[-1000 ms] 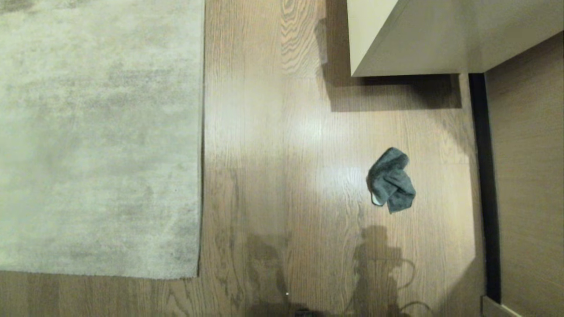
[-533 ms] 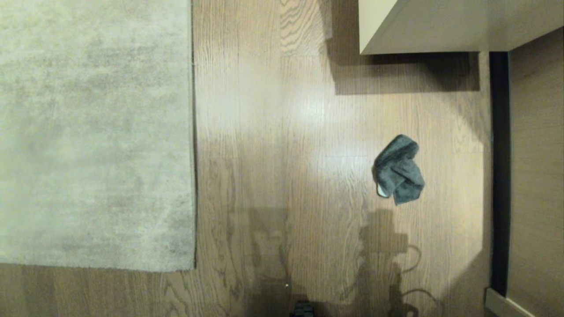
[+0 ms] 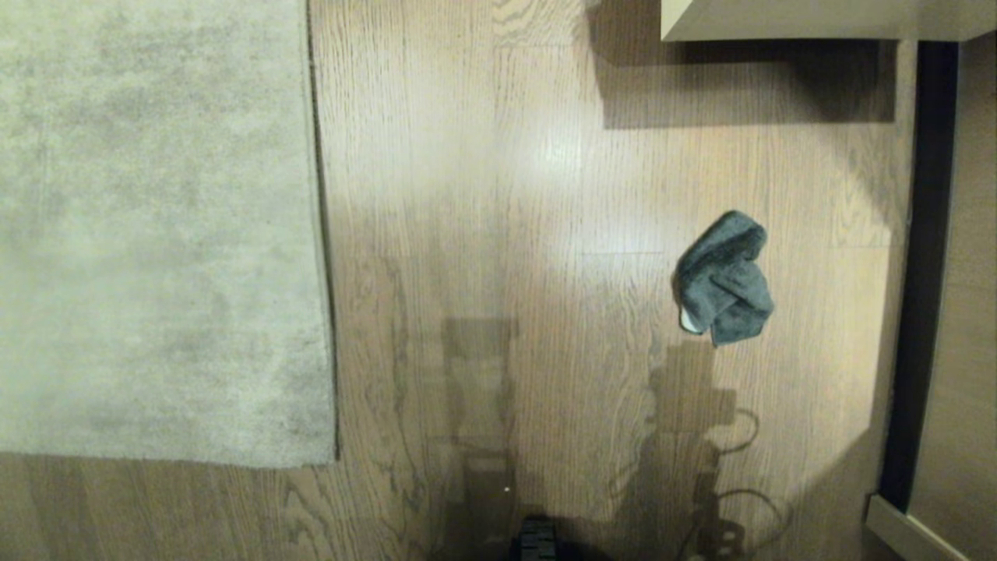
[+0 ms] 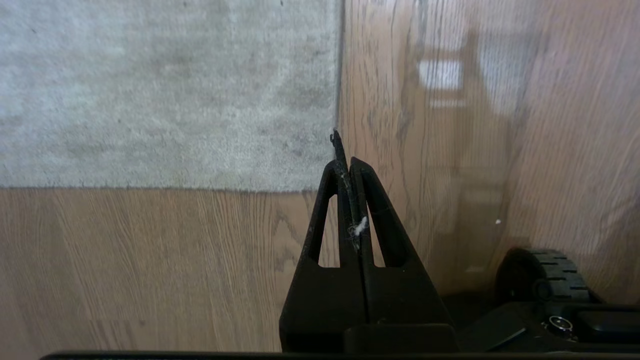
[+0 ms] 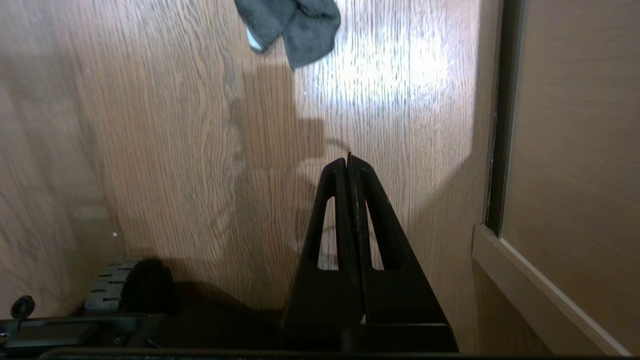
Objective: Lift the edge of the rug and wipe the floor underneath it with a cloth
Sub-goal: Pick up the rag
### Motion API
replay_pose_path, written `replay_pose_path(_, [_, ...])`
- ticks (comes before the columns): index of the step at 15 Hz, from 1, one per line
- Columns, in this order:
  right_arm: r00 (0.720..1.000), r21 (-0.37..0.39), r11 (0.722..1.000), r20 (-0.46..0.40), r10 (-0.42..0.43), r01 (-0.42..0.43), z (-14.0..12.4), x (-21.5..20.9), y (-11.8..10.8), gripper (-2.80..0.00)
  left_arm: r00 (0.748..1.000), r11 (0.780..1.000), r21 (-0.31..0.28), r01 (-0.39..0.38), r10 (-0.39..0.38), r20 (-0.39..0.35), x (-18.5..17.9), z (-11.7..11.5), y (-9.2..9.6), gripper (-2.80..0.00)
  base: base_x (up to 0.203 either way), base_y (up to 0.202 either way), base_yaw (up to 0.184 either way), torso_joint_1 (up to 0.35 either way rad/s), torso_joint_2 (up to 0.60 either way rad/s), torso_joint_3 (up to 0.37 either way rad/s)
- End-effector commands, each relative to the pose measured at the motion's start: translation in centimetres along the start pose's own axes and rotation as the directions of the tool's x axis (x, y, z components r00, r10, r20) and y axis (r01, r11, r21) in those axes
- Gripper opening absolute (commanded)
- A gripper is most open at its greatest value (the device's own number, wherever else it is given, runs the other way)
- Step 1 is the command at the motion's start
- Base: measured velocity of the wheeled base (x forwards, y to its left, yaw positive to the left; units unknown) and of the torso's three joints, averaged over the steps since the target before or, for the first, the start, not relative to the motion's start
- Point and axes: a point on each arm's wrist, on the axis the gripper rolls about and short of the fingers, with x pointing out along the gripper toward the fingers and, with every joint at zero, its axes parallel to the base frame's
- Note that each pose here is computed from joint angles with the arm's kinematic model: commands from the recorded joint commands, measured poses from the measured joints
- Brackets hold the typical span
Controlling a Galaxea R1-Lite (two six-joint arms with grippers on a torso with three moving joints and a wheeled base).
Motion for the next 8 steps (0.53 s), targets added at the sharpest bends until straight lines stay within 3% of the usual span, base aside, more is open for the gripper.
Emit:
replay_pose_path(1, [1.0,0.0,1.0,-0.001,0.0,0.0,0.0,0.01,0.0,-2.8,1.0,1.0,-0.001,-0.001,0.001,0.0,0.0,0.0,0.0,-2.8,0.0,0.0,0.0,0.003,0.0,-0.198])
replay_pose_path(8, [1.0,0.0,1.0,-0.001,0.001,-0.001,0.0,0.01,0.0,-2.8,1.0,1.0,-0.001,-0.001,0.001,0.0,0.0,0.0,0.0,-2.8,0.0,0.0,0.0,0.003,0.0,-0.184])
